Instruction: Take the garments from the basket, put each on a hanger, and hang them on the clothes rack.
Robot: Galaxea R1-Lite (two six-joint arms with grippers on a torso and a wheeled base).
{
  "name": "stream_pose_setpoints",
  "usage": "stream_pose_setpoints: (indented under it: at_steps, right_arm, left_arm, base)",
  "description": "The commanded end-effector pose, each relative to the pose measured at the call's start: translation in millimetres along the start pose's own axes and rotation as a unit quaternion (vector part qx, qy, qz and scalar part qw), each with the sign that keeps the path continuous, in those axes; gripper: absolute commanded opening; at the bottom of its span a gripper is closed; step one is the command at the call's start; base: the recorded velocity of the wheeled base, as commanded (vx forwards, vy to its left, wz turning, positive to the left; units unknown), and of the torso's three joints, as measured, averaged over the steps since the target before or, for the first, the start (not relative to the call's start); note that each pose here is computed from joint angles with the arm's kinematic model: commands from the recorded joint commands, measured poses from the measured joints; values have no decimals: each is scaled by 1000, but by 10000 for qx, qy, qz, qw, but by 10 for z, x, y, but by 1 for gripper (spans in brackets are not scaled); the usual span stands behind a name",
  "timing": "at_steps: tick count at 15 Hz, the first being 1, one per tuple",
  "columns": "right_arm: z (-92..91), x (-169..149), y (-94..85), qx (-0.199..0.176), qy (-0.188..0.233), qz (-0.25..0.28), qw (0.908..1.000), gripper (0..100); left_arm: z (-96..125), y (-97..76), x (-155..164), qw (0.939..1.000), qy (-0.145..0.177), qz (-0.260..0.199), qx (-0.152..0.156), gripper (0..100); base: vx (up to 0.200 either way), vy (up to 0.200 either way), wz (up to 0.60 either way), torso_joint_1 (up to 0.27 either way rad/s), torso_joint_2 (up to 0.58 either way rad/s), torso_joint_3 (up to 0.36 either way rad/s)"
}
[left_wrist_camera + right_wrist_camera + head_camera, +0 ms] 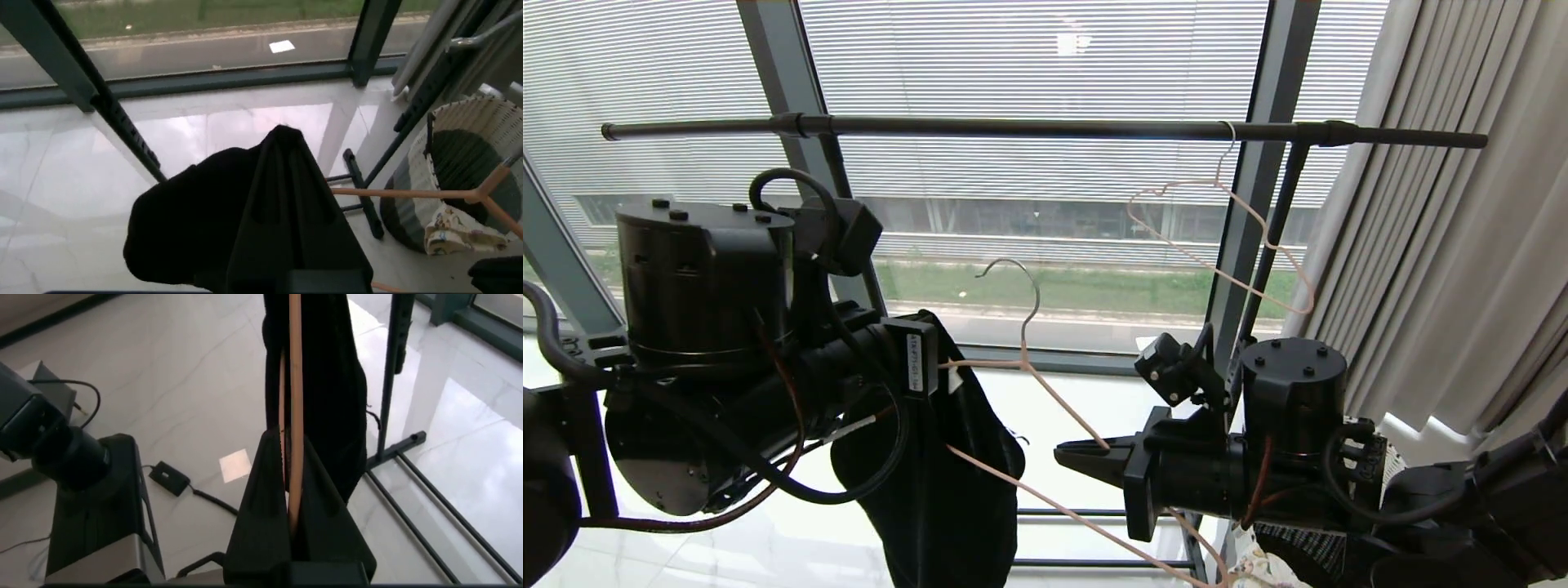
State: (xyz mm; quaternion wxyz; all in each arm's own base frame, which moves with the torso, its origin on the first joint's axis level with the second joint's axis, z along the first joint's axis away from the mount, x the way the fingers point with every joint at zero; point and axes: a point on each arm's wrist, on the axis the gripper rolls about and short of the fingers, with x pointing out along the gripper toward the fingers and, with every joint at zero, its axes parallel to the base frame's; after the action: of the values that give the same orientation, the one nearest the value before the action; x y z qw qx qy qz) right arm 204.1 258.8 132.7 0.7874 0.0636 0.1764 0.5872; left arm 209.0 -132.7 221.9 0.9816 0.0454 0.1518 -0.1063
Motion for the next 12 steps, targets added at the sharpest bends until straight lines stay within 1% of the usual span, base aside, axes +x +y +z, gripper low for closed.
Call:
stream_pose_setpoints:
  at_steps: [1, 3, 5, 8, 9, 11, 12]
  right_arm:
    - [56, -39, -37, 50, -181, -156, 9997, 0]
    - [169, -127, -3, 55, -416, -151, 9990, 0]
    - [185, -198, 31, 33, -452, -151, 9989, 0]
    - [191, -221, 43, 27, -468, -155, 9988, 0]
    - [202, -215, 32, 30, -484, -158, 9987, 0]
    - [211, -165, 26, 19, -486, -118, 9987, 0]
    - [211, -137, 63, 1, -475, -35, 9989, 0]
  left_arm:
    - [87, 163, 40, 9984, -125, 533, -130, 0]
    - [133, 270, 51, 9969, -189, 742, -183, 0]
    - [146, 277, 69, 9967, -199, 772, -149, 0]
    - [173, 264, 68, 9968, -236, 748, -156, 0]
    - [178, 244, 53, 9971, -254, 704, -148, 0]
    - [180, 132, 13, 9984, -285, 483, -110, 0]
    - [181, 78, 5, 9989, -291, 372, -80, 0]
  base:
    - [0, 0, 0, 0, 0, 0]
    - [0, 0, 0, 0, 0, 0]
    - [0, 0, 0, 0, 0, 0]
    - [0, 0, 0, 0, 0, 0]
    - [0, 0, 0, 0, 0, 0]
    - [0, 0, 0, 0, 0, 0]
    - [0, 0, 0, 0, 0, 0]
